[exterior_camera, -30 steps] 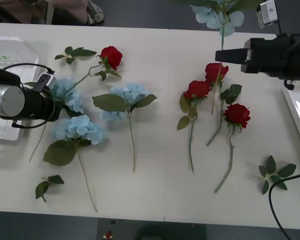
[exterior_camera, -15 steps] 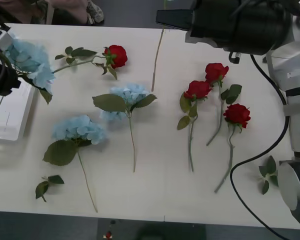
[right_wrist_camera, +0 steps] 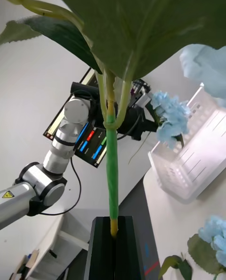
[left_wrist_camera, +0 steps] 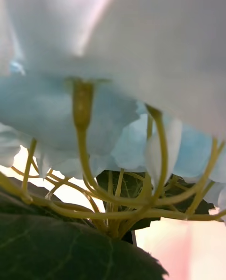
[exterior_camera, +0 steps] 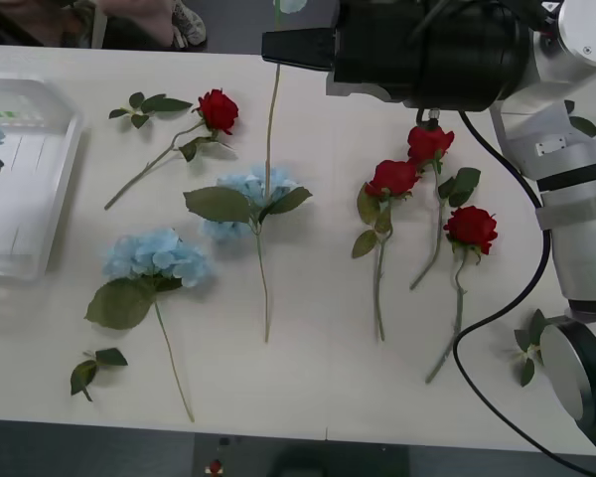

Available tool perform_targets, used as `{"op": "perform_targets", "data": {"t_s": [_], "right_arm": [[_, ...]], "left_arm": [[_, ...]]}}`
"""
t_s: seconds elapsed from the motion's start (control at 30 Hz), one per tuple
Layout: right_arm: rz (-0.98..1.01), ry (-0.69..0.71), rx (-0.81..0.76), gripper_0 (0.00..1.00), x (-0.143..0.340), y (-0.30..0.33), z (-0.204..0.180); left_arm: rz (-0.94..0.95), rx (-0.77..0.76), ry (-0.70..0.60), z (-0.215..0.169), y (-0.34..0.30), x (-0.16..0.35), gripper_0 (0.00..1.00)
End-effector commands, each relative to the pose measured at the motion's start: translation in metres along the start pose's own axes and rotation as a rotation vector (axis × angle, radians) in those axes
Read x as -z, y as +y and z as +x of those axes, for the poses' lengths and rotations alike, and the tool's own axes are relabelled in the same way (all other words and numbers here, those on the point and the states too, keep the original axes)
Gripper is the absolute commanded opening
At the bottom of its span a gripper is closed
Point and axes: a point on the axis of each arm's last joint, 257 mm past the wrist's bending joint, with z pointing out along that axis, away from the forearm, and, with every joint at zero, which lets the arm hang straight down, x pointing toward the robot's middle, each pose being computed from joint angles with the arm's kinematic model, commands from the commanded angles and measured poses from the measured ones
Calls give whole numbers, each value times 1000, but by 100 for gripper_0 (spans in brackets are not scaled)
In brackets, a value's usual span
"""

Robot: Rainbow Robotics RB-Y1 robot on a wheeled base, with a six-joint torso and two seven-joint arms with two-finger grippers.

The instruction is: Put the red flowers into the right box and the blue flowers into the left box

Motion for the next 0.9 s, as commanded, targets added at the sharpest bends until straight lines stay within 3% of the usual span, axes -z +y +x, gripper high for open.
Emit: {"op": "perform_targets", "data": {"t_s": [0.03, 0.33, 0.37, 0.43, 0.57, 0.8, 0.9], "right_arm": [[-54, -4, 21, 0, -13, 30, -15], [-54, -4, 21, 0, -13, 30, -15], [-54, -4, 21, 0, -13, 30, -15], [-54, -4, 21, 0, -13, 30, -15], [-54, -4, 21, 0, -13, 30, -15], [-54, -4, 21, 0, -13, 30, -15], [-54, -4, 21, 0, -13, 30, -15]], "left_arm": [[-128, -98, -37, -14, 49, 13, 0], [-227, -73, -20, 7, 83, -13, 1], [-236, -81, -21, 6, 85, -14, 6], [-259, -95, -27, 7, 89, -18, 37], [-291, -103, -27, 7, 98, -18, 64], [-253, -87, -51, 2, 88, -20, 100], [-194, -71, -85, -6, 74, -19, 100]]}}
